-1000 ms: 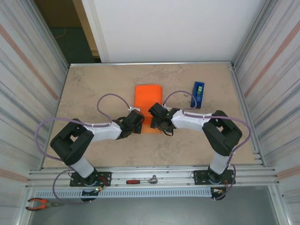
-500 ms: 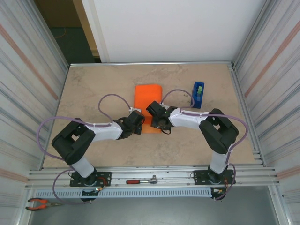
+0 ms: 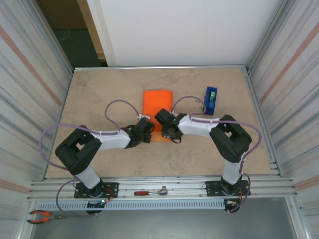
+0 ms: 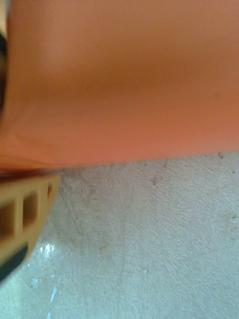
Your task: Wrap the gift box in paper
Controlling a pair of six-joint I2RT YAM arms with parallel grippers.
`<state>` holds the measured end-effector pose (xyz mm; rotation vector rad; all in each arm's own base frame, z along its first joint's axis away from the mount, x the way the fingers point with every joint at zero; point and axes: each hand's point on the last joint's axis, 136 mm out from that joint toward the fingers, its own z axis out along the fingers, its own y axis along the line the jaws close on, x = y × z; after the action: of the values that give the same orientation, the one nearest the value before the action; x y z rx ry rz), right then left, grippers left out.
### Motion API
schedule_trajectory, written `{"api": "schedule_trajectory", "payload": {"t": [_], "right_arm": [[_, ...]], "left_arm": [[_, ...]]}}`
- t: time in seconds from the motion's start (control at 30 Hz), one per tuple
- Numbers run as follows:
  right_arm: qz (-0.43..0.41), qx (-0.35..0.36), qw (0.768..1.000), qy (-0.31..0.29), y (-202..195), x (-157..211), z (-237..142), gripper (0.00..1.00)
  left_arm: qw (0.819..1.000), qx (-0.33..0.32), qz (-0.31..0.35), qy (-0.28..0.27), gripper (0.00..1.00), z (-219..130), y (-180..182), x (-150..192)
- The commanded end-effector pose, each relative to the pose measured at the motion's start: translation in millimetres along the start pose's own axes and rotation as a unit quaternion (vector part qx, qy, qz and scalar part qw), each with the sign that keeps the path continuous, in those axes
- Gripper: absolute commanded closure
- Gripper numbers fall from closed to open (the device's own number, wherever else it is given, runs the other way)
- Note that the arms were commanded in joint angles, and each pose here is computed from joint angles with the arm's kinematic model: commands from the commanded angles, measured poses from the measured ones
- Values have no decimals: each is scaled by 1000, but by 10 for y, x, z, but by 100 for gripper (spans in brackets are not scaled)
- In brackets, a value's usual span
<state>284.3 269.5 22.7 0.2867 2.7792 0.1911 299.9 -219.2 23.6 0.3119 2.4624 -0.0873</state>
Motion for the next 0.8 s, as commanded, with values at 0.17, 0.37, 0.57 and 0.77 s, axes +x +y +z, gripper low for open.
{"api": "schedule_trajectory", "payload": {"t": [0.17, 0.37, 0.57, 0.77], "right_arm": [[12, 26, 1000, 2, -84, 77, 18, 54], [12, 29, 999, 8, -102, 165, 21, 92], [14, 37, 999, 11, -139, 190, 41, 68], [21, 34, 999, 4, -220, 94, 40, 100]], "left_arm": [[1000, -2, 9, -19, 72, -11, -52, -109], [1000, -2, 9, -20, 73, -13, -53, -122], [1000, 0, 10, -20, 73, -8, -69, -125], [1000, 11, 16, -21, 73, -36, -110, -158]]}}
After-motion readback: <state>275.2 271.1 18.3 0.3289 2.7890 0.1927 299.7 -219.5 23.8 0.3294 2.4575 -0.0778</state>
